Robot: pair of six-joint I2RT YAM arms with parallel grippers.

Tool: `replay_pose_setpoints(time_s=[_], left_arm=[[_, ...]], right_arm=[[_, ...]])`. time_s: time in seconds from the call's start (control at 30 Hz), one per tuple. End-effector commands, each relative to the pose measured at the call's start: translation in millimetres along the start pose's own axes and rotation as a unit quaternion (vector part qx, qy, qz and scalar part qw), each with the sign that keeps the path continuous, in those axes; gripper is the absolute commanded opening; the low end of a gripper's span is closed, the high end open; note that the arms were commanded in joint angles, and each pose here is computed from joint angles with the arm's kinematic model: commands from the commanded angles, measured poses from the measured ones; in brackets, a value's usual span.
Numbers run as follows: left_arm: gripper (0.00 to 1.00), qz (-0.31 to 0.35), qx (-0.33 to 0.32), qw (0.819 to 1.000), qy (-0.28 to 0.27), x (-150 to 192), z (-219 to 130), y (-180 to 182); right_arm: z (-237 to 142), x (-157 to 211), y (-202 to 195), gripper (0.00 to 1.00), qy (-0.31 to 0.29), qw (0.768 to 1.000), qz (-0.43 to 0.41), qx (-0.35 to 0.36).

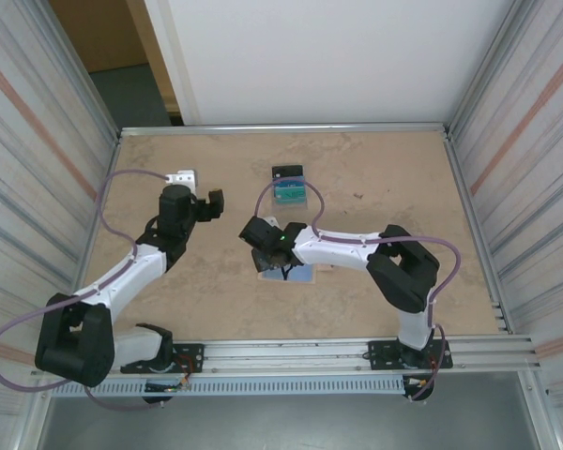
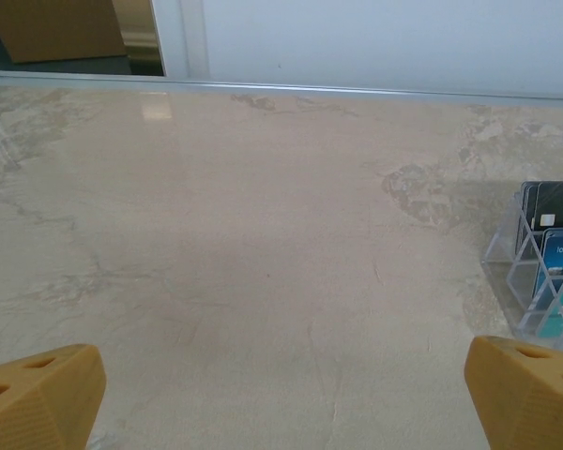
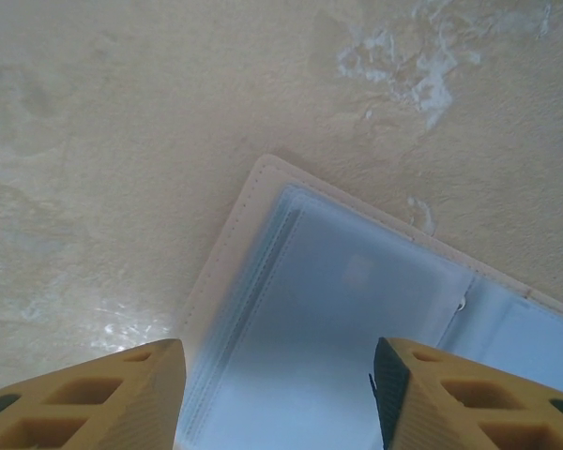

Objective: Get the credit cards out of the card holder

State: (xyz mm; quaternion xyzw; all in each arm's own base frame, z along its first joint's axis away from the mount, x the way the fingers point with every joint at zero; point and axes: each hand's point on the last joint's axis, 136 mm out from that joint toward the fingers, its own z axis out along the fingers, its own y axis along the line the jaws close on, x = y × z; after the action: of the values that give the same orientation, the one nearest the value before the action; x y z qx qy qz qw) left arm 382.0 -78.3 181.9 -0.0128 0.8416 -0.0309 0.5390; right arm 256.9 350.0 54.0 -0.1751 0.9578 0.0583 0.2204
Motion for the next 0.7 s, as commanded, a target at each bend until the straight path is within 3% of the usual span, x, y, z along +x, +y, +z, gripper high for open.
replay_pose_setpoints(time_s=[0.0, 0.53, 0.67], left_arm=[[0.99, -0.016, -0.005, 0.999, -0.028, -12.7, -5.1, 4.4], [0.99, -0.013, 0.006, 1.0, -0.02, -10.9, -1.9, -0.5], [0.99, -0.014, 0.011, 1.0, -0.02, -12.0, -1.4, -2.3]], right_arm=[[4.6, 5.2, 1.9, 0.54, 0.02, 1.0, 0.006, 0.006], [23.7, 34.0, -2.7, 0.54, 0.06, 0.998, 0.006, 0.01], [27.5, 41.7, -8.7, 0.5, 0.069, 0.997, 0.004, 0.02]])
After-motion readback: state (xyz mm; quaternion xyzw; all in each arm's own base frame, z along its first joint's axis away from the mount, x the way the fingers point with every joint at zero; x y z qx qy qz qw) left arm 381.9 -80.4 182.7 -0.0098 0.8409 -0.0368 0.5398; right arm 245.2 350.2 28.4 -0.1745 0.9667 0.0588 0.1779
